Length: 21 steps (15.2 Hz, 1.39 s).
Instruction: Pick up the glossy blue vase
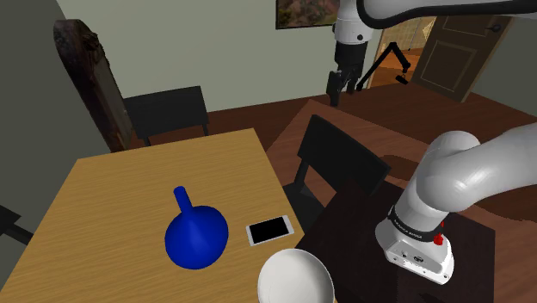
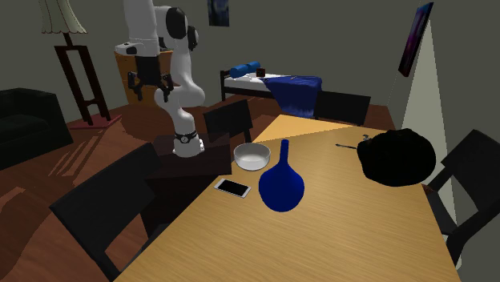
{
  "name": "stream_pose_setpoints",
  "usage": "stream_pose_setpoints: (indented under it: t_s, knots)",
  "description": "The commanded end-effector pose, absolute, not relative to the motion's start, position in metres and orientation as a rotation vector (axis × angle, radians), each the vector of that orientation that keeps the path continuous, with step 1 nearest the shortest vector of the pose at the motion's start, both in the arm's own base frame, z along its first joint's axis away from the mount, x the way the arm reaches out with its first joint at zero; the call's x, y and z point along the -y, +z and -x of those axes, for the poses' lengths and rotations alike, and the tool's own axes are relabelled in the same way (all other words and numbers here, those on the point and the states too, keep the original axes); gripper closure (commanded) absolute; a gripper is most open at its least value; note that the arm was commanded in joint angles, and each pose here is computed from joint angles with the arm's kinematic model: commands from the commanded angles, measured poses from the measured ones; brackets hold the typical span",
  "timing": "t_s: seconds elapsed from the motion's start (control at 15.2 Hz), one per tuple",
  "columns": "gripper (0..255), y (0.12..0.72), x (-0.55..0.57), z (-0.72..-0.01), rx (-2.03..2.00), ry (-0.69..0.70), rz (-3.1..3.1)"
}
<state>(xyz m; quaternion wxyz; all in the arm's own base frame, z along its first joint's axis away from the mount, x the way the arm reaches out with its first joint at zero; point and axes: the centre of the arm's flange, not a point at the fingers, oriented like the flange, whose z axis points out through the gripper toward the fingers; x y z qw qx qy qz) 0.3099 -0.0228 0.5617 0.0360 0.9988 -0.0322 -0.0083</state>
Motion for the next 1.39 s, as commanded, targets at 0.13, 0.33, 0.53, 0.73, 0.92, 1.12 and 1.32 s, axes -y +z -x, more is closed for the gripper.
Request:
stream_pose_setpoints:
  t_s: [0.13, 0.33, 0.53, 0.73, 0.92, 1.12, 1.32]
  knots:
    - [0, 0.556, -0.001, -0.319, 0.095, -0.028, -3.072]
    - [0, 0.548, -0.036, -0.333, 0.090, -0.032, -3.077]
    - [0, 0.541, -0.072, -0.347, 0.085, -0.036, -3.083]
    - [0, 0.533, -0.107, -0.361, 0.080, -0.040, -3.089]
    - [0, 0.526, -0.143, -0.375, 0.075, -0.044, -3.094]
    - [0, 0.519, -0.179, -0.389, 0.070, -0.048, -3.100]
    - [0, 0.511, -0.215, -0.402, 0.065, -0.052, -3.105]
